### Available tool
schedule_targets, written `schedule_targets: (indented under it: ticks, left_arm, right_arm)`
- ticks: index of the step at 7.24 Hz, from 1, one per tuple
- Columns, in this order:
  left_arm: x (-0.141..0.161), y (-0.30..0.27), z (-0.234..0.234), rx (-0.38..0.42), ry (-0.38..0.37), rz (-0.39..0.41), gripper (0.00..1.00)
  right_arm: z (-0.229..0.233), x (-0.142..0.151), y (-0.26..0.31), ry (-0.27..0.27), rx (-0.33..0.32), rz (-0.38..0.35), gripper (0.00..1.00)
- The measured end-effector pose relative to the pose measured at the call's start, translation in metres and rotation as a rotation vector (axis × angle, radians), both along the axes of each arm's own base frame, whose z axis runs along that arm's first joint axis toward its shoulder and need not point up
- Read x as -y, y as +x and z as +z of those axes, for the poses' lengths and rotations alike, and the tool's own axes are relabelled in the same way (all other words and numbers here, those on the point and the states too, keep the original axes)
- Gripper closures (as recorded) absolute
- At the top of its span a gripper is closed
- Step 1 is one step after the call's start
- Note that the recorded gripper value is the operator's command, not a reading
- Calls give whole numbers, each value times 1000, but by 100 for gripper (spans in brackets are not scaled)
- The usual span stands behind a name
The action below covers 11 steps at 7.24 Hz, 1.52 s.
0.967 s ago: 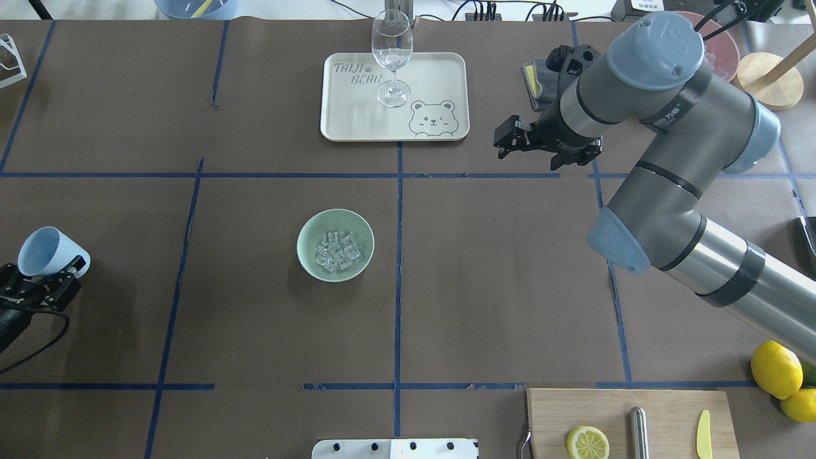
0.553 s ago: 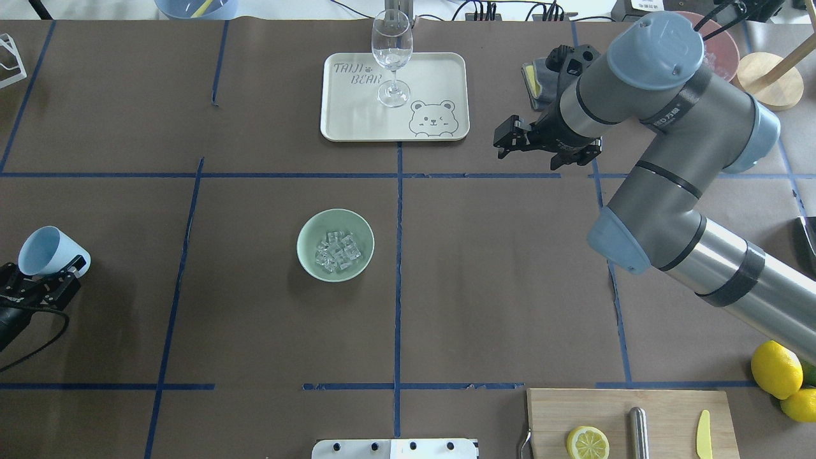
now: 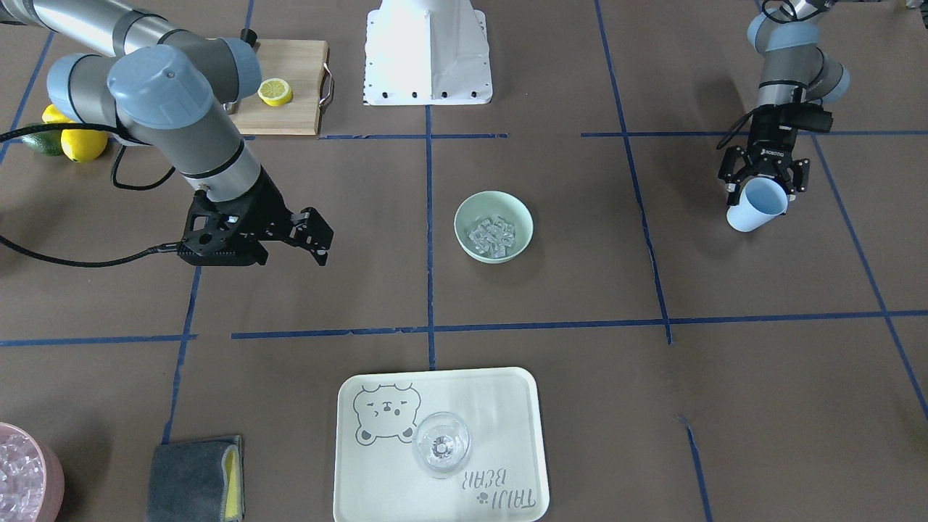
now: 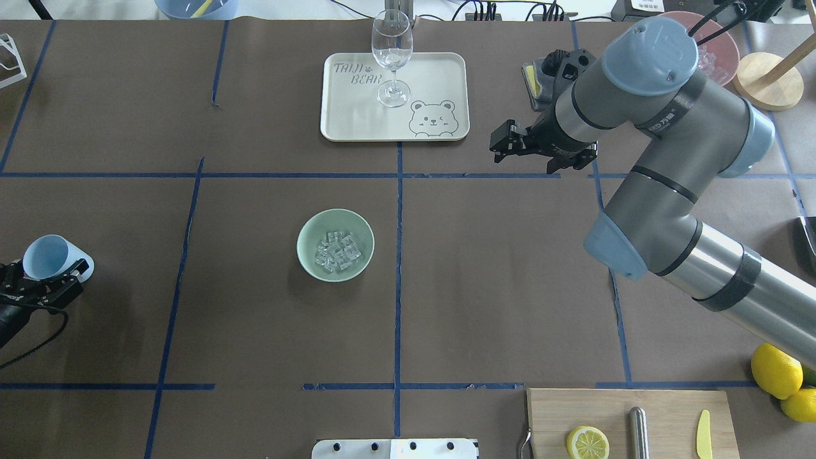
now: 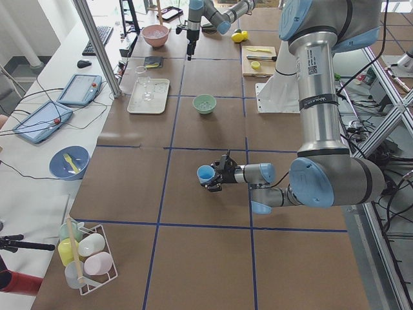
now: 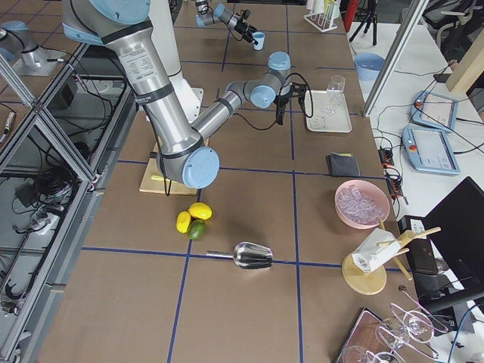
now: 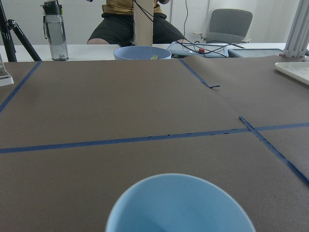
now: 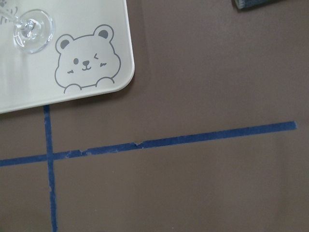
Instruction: Pour ice into bowl
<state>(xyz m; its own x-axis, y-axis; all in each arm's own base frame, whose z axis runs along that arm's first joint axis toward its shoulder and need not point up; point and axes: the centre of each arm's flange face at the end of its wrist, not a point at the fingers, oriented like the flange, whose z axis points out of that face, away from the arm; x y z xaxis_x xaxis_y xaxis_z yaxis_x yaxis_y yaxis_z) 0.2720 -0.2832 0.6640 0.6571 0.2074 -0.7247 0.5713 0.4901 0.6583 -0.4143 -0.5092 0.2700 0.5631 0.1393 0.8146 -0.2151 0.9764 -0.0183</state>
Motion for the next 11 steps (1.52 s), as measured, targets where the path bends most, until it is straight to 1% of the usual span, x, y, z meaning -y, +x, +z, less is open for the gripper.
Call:
schedule_targets:
  ticks: [2,4,8,9,11]
  left_arm:
    - [-4,-3,4,13,-18,60,0]
    - [-8,-13,8,34,-33,85,0]
    - [-18,-26,0,25,-57,159,0]
    - [-23,-36,-1,29,-69,185,0]
    - [-39,-64,-8,32,-105,264,0]
  right_arm:
    - [-10,-15,-17,-5,10,7,0]
    - [-24,-24,-31,-8,27,3,0]
    - [-31,-36,-46,-5,29,-4,0]
    - [-32,-38,-49,-4,30,-2,0]
    - [-35,-42,-55,-5,31,-3,0]
